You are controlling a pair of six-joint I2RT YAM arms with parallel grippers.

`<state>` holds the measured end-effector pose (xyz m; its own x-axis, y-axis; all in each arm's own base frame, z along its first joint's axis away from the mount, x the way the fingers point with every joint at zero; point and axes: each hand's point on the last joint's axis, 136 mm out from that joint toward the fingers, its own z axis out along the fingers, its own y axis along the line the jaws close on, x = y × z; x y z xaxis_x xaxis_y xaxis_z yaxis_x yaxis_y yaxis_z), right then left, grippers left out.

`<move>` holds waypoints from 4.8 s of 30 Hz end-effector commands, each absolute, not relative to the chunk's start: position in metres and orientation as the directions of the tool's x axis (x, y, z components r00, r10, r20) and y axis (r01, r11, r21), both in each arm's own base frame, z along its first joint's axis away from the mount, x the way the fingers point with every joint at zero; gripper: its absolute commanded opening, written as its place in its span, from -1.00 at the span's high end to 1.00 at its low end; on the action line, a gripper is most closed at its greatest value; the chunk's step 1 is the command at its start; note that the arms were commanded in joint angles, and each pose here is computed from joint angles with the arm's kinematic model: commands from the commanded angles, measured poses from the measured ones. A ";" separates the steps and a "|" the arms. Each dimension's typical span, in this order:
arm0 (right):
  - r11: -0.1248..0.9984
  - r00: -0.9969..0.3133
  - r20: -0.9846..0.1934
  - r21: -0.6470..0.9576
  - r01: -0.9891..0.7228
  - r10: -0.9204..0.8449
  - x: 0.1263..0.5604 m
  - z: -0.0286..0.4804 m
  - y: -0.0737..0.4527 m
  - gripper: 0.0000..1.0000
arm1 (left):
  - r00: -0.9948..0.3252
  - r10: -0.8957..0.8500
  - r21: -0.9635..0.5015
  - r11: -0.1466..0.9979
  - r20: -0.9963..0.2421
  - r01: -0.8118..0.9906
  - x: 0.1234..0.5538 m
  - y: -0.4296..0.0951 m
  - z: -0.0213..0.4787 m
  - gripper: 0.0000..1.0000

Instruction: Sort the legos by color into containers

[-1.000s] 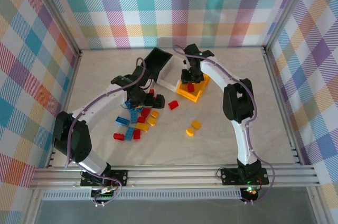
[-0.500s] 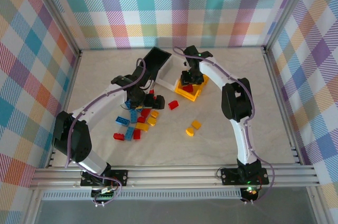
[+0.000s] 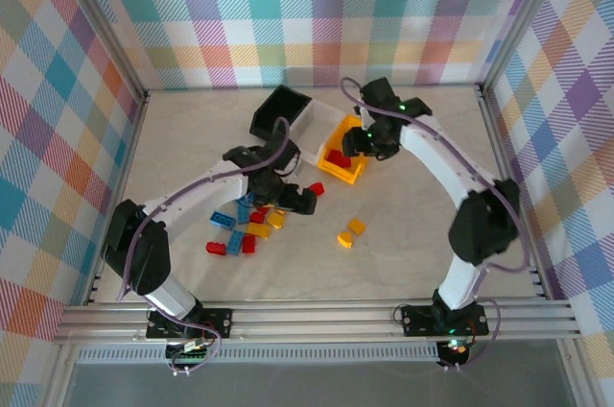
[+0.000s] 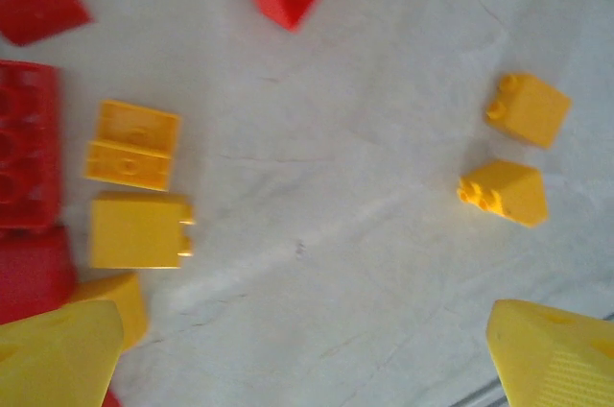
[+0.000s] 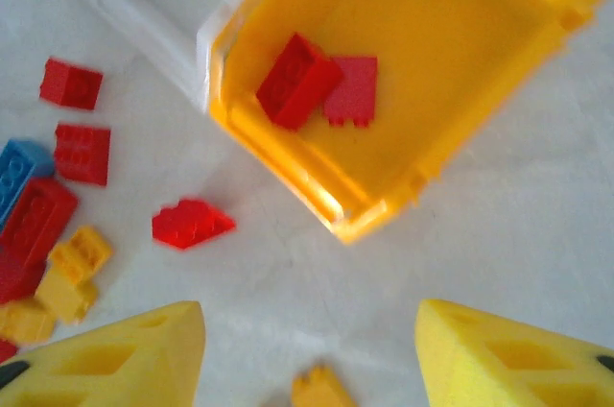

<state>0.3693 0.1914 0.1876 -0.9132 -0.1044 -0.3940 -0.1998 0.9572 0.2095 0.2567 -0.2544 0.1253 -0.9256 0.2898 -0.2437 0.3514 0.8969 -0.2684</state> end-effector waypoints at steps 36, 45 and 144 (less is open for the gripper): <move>0.935 -0.944 -0.287 0.350 0.055 0.163 0.290 0.164 0.116 -0.39 | -0.784 0.606 -0.125 0.774 -0.137 0.620 0.209 -0.388 0.031 -0.60; 0.934 -0.944 -0.286 0.353 0.059 0.167 0.294 0.162 0.117 -0.38 | -0.792 0.599 -0.108 0.785 -0.115 0.610 0.205 -0.377 0.030 -0.32; 0.924 -0.990 -0.140 0.380 -0.044 0.010 0.241 0.133 0.157 -0.37 | -0.869 0.199 -0.244 0.910 -0.453 0.335 0.446 -0.313 0.180 -0.23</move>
<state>0.2530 0.1483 0.1513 -0.9818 0.0991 -0.1622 0.0219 0.9066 0.4213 0.4743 -0.3153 0.1208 -0.9037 0.1745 -0.3911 0.2857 0.9260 -0.2468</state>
